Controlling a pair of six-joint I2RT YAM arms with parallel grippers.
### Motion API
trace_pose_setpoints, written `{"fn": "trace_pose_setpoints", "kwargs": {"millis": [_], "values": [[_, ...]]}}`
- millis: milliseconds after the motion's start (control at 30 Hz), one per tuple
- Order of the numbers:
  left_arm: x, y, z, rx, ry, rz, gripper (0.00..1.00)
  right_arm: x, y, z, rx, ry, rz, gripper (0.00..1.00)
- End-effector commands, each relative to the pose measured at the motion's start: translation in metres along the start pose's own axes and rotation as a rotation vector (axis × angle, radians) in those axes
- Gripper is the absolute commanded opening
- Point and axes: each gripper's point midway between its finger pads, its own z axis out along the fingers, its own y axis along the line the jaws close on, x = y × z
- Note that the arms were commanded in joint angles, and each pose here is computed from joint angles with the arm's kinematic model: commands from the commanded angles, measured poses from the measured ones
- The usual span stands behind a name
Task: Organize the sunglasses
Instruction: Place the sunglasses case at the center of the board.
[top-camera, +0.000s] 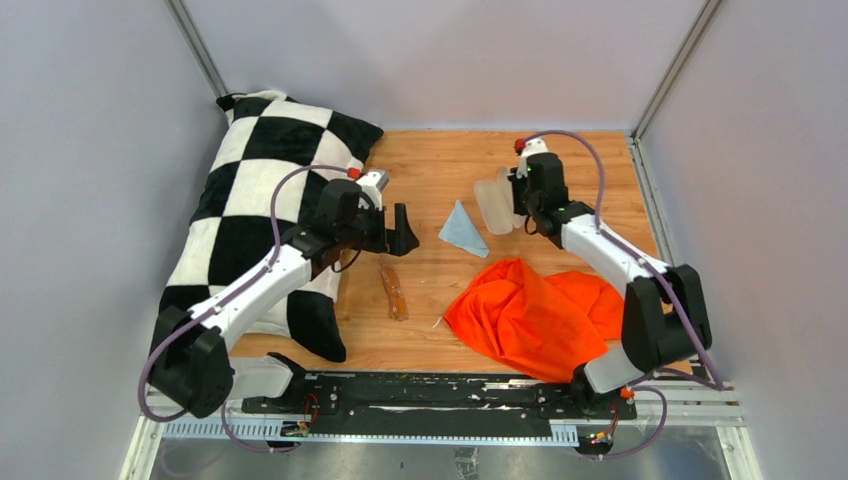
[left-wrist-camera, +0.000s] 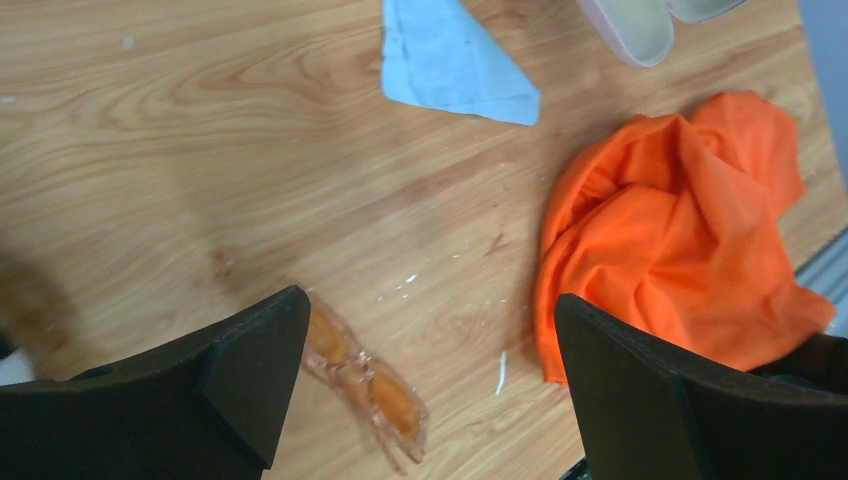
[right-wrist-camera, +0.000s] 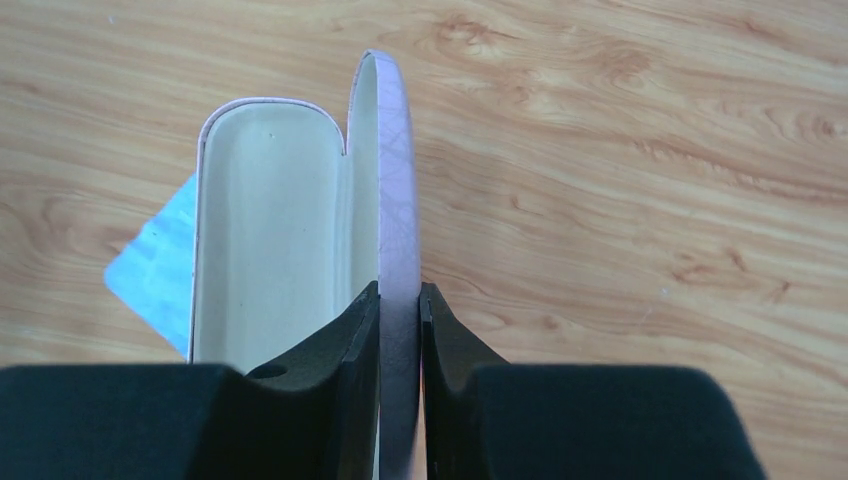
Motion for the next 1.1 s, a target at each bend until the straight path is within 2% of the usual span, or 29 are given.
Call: {"fn": "trace_pose_setpoints", "kwargs": {"millis": [0, 100, 300, 467, 600, 833, 867, 967, 1067], "values": [[0.0, 0.03, -0.029, -0.205, -0.063, 0.024, 1.0, -0.036, 0.006, 0.023, 0.042, -0.129, -0.162, 0.0], [-0.003, 0.035, -0.04, -0.239, -0.129, 0.012, 1.0, -0.032, 0.012, 0.043, 0.033, -0.122, -0.209, 0.0], [0.005, 0.038, -0.041, -0.248, -0.117, 0.0, 1.0, -0.03, 0.024, 0.071, -0.014, -0.174, -0.297, 0.0], [0.0, 0.029, -0.04, -0.193, -0.163, -0.016, 1.0, -0.031, 0.044, 0.089, -0.122, -0.25, -0.477, 0.0], [-0.004, 0.02, -0.041, -0.147, -0.183, -0.015, 1.0, -0.022, 0.048, 0.101, -0.17, -0.23, -0.55, 0.0], [0.003, 0.024, -0.041, -0.17, -0.151, -0.034, 1.0, -0.002, 0.045, 0.11, -0.191, -0.181, -0.576, 0.02], [0.003, 0.025, -0.041, -0.173, -0.16, -0.039, 1.0, 0.0, 0.044, 0.11, -0.187, -0.176, -0.576, 0.07], [0.003, 0.026, -0.041, -0.175, -0.169, -0.035, 1.0, 0.001, 0.044, 0.107, -0.187, -0.165, -0.575, 0.41], [0.001, 0.03, -0.044, -0.199, -0.167, -0.019, 1.0, -0.01, 0.037, 0.099, -0.151, -0.183, -0.561, 0.53]]}}
